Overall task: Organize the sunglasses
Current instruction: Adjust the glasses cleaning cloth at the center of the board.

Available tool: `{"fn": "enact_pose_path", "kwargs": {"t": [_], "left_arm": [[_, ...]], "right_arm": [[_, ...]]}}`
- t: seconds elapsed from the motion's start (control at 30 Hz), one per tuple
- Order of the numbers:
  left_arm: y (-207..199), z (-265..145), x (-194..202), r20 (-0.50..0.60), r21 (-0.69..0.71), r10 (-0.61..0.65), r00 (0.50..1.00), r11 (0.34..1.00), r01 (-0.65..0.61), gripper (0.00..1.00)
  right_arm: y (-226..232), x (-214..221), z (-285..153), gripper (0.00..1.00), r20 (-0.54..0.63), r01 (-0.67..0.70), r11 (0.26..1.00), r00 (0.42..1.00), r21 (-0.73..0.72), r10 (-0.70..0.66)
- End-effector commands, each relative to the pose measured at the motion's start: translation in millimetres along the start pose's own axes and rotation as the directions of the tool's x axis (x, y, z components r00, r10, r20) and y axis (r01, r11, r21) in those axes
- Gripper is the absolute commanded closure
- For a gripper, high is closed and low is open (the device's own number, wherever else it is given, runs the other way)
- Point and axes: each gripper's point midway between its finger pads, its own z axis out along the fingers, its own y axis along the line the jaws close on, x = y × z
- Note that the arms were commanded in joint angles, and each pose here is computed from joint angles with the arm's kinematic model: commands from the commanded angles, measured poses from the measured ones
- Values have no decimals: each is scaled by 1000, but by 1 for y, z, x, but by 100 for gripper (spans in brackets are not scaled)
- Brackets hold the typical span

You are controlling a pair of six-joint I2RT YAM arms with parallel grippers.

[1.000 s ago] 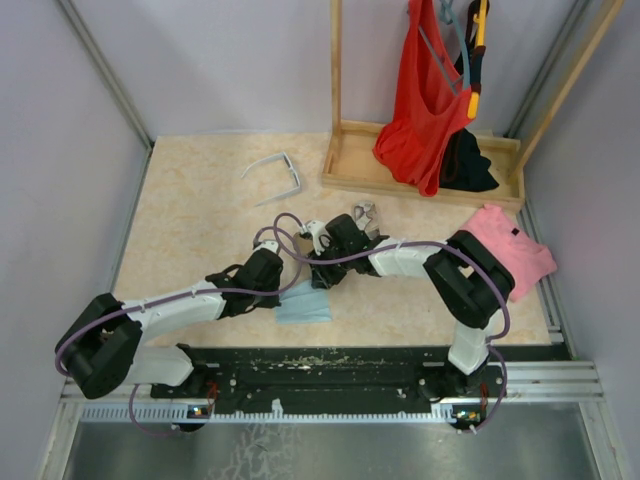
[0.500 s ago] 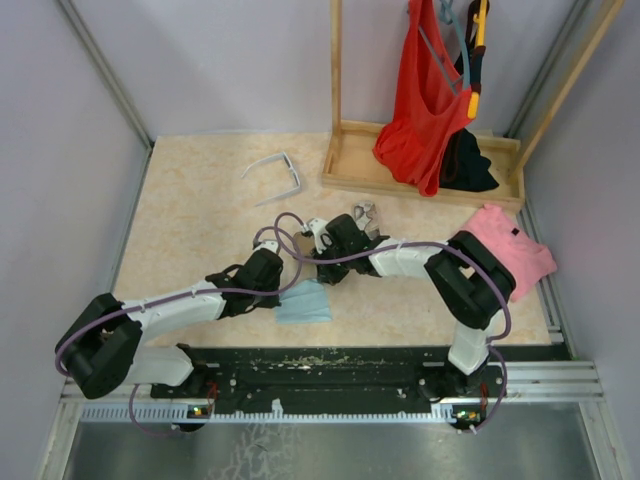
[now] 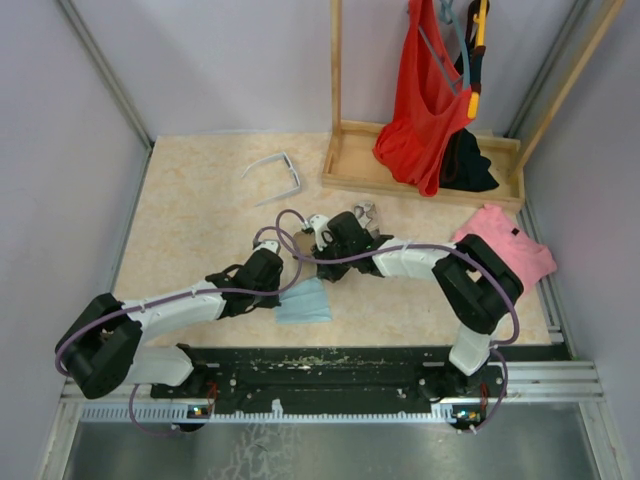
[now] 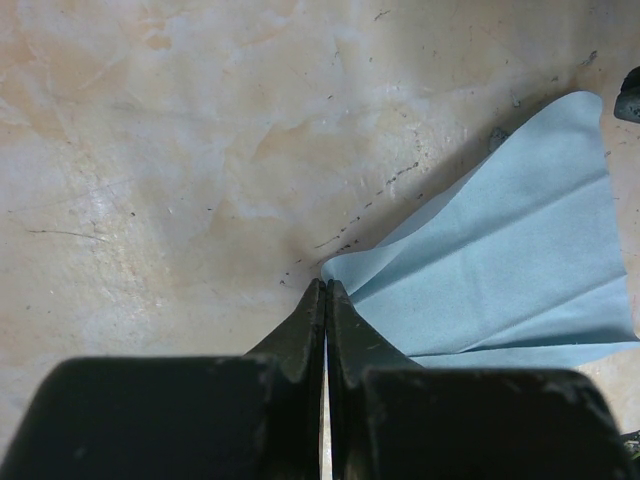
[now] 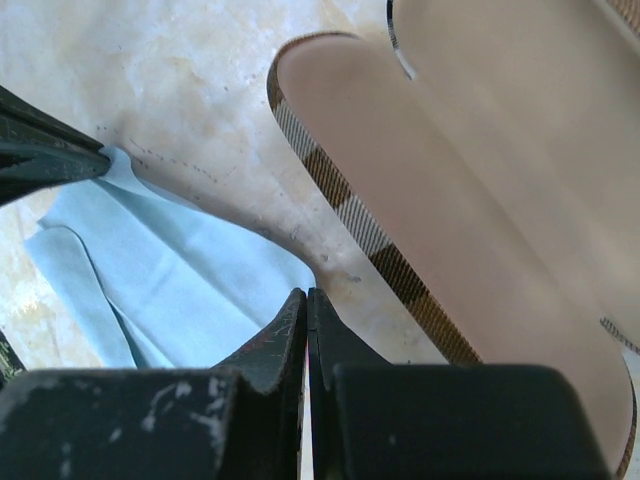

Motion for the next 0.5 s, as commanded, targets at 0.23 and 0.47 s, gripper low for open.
{"fn": "enact_pose_path", "kwargs": {"t": [0.23,0.47], "left_arm": [[7,3,4,-22,-45,17,1000,999,-18,99],[11,2,7,-28,-65,3,1000,998,-5,99]], "right_arm": [[-8,-18,-9,62,66,14,999,998,49,-17],[-8,-16,-4,53,67,-28,998,997,51,24]]}}
